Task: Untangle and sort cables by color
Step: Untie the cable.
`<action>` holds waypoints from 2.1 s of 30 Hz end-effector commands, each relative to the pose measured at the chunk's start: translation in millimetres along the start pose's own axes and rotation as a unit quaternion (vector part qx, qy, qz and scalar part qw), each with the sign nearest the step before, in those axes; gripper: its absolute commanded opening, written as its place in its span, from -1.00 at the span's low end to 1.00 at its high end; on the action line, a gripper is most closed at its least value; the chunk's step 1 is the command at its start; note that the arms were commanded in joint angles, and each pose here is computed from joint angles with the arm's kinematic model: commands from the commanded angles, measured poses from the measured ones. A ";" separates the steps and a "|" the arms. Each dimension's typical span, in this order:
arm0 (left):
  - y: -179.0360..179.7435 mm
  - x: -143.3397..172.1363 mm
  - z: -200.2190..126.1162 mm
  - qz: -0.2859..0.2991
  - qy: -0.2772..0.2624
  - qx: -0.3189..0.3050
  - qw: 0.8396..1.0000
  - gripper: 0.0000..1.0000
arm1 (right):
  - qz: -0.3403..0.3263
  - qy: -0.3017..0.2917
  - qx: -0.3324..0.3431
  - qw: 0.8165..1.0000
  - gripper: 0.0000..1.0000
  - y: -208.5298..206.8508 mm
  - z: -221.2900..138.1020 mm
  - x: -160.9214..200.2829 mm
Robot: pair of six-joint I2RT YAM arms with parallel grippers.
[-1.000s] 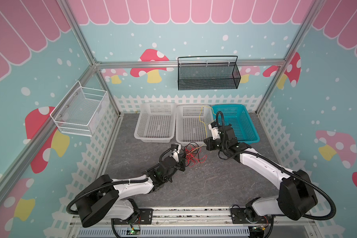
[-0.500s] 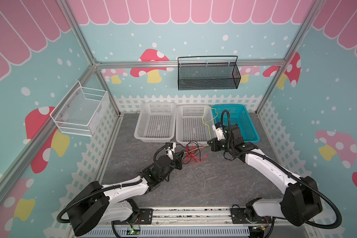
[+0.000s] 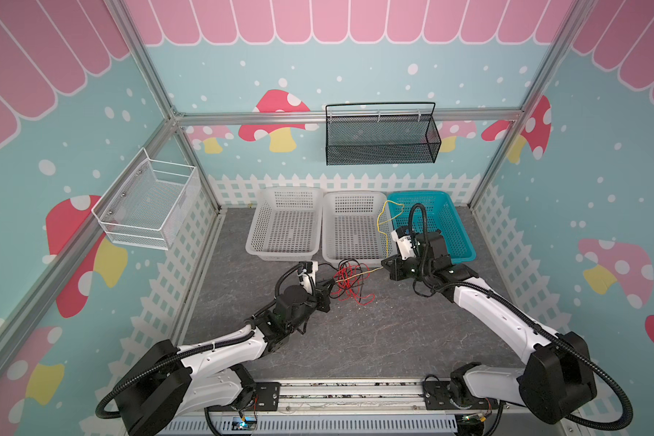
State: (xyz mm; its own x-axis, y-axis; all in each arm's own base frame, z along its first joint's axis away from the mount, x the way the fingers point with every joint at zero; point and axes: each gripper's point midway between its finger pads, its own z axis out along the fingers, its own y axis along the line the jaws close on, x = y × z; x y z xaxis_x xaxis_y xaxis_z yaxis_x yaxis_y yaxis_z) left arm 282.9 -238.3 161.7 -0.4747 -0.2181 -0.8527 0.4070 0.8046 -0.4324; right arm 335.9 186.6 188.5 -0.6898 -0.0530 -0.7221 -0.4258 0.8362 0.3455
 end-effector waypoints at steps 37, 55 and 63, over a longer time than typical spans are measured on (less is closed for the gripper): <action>50.2 26.5 -4.1 0.032 0.049 -0.082 0.995 -0.02 | -0.093 -0.079 0.067 0.990 -1.00 -15.2 -6.7 -40.5; 63.5 58.3 62.6 0.014 0.110 -0.154 0.982 -0.91 | -0.108 -0.087 0.041 0.990 -1.00 4.2 -8.8 -40.4; 82.1 84.5 56.1 0.033 0.151 -0.196 0.968 -1.00 | -0.088 -0.115 0.139 0.980 -1.00 -22.2 -34.3 -60.7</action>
State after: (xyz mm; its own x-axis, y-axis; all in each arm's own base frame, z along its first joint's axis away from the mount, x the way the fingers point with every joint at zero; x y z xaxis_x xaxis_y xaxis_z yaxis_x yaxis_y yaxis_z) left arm 326.9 -237.0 54.7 -0.6549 -0.0552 -0.7537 0.2018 0.9483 -0.2448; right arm 359.5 170.1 211.3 -0.5140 -0.1432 -0.8458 -0.4154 0.9042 0.0993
